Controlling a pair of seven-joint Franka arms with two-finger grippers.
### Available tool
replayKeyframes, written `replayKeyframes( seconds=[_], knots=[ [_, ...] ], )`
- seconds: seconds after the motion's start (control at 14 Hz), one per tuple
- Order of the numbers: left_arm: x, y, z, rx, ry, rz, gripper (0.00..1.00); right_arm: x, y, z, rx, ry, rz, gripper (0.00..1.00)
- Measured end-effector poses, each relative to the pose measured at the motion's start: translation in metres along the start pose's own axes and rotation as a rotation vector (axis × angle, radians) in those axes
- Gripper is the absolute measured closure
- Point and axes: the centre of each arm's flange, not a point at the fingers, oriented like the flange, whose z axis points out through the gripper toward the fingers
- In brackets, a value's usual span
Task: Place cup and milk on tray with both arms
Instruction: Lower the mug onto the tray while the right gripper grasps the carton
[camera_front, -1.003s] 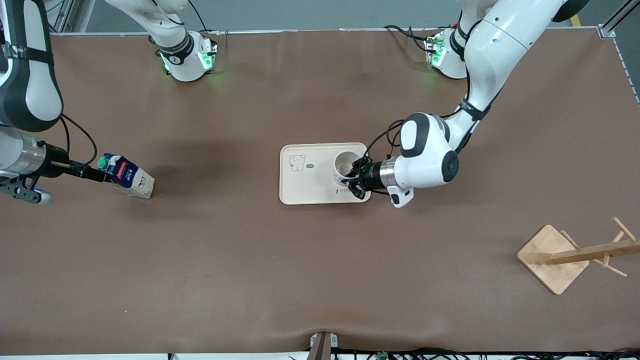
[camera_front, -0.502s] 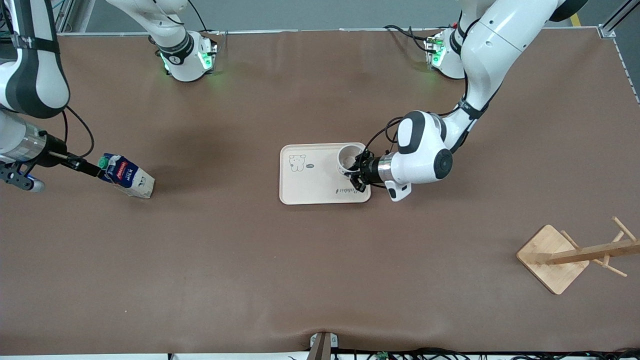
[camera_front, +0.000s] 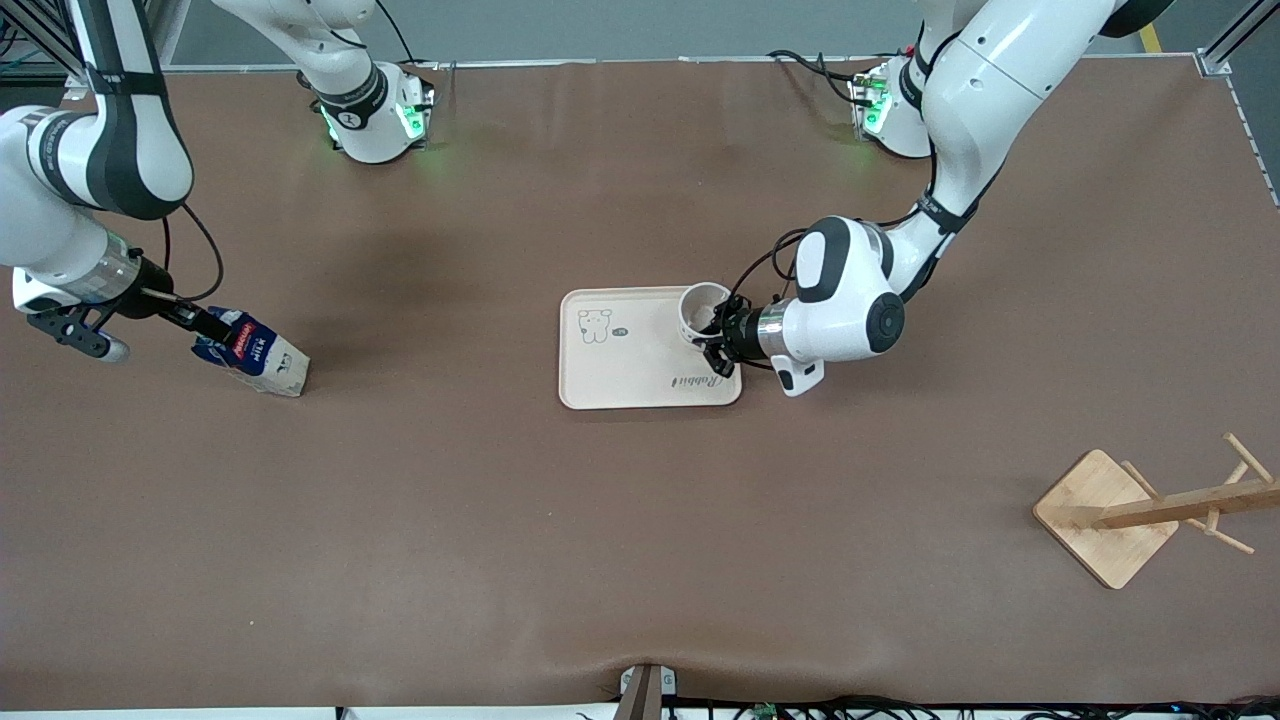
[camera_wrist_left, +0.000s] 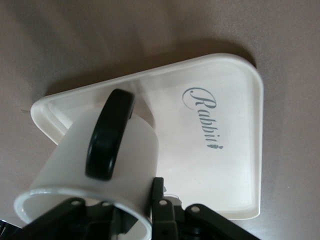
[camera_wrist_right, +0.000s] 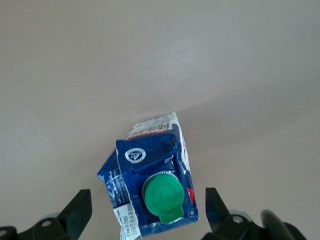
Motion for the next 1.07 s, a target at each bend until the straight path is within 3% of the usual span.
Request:
replayKeyframes(
  seconds=[0.36, 0.57, 0.64, 0.93, 1.07],
  knots=[
    [-0.001, 0.004, -0.010, -0.024, 0.003, 0.002, 0.36, -0.011, -0.003, 0.014, -0.010, -0.024, -0.046, 0.00],
    [-0.014, 0.014, -0.033, -0.067, -0.001, -0.028, 0.05, -0.010, -0.003, 0.013, -0.005, -0.001, -0.069, 0.00],
    [-0.023, 0.017, -0.045, -0.077, -0.006, -0.029, 0.00, -0.008, -0.004, 0.012, -0.002, 0.018, -0.083, 0.00],
    [-0.047, 0.026, -0.119, -0.057, -0.036, -0.008, 0.00, -0.002, 0.000, 0.010, 0.004, 0.079, -0.192, 0.00],
    [-0.044, 0.030, -0.162, -0.044, -0.043, 0.000, 0.00, -0.006, 0.002, 0.017, 0.002, 0.078, -0.207, 0.00]
  ],
)
